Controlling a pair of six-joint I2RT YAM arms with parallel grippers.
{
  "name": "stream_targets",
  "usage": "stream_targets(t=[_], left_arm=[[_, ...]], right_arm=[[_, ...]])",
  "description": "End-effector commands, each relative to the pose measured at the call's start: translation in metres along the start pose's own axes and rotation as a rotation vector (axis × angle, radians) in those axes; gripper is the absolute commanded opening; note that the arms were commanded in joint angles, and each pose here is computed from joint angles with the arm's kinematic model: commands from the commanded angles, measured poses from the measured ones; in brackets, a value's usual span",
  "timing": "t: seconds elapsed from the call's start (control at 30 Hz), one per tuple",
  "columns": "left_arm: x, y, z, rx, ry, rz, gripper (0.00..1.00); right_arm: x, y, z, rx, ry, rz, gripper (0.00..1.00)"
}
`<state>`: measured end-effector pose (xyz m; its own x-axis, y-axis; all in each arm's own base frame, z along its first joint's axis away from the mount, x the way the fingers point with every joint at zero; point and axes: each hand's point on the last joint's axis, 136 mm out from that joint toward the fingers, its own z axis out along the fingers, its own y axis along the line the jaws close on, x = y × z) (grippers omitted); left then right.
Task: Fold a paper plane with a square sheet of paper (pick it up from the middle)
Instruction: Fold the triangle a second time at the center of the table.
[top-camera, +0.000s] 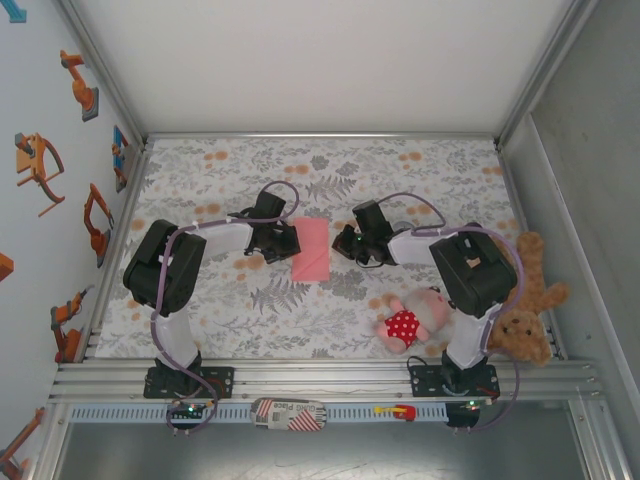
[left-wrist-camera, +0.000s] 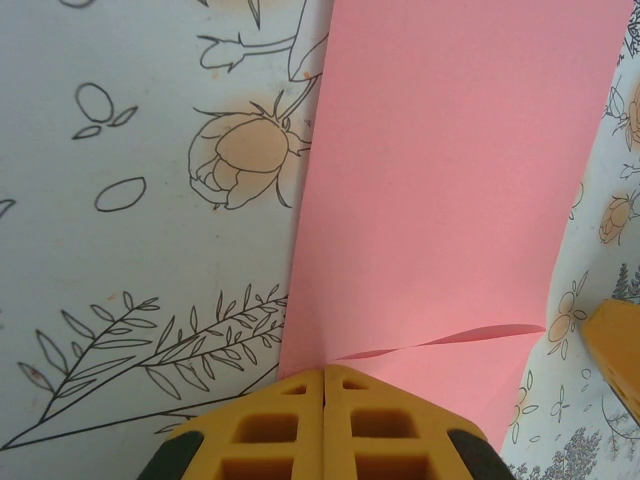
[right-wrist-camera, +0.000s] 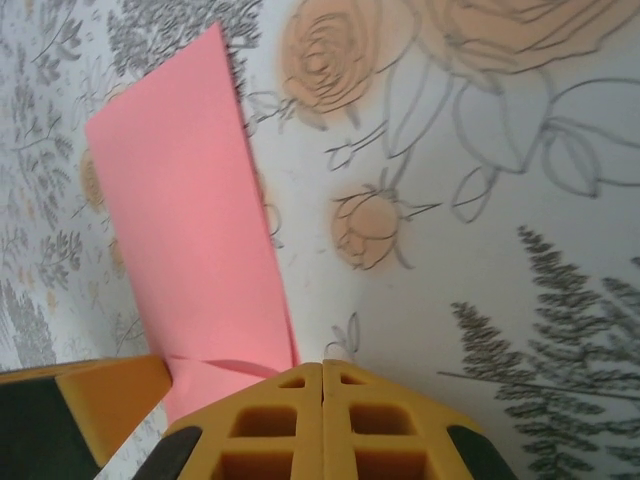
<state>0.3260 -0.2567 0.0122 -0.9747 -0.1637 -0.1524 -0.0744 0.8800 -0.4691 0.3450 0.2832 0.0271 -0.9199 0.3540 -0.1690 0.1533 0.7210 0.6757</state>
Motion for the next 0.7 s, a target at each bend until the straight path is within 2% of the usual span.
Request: stream_targets(t=[0.0,0.13,0.4,0.67], left_arm=[[0.017,0.048,0.011,-0.170,0.053,-0.024,0.00],[0.015,0.043,0.010,-0.151,0.051,-0.024,0.00],[0.012,0.031,0.006,-0.112,0.049,-0.022,0.00],[0.000,0.006,-0.006,-0.043,0.037,0.016,0.00]], right_arm=[[0.007,0.042,-0.005,-0.098,0.018,-0.109,0.00],[0.023,0.052,0.013,-0.132,0.098,-0.113,0.00],[0.041,0.049,0.033,-0.142,0.197,-0.086,0.00],[0.052,0.011,0.038,-0.010,0.232,-0.075,0.00]])
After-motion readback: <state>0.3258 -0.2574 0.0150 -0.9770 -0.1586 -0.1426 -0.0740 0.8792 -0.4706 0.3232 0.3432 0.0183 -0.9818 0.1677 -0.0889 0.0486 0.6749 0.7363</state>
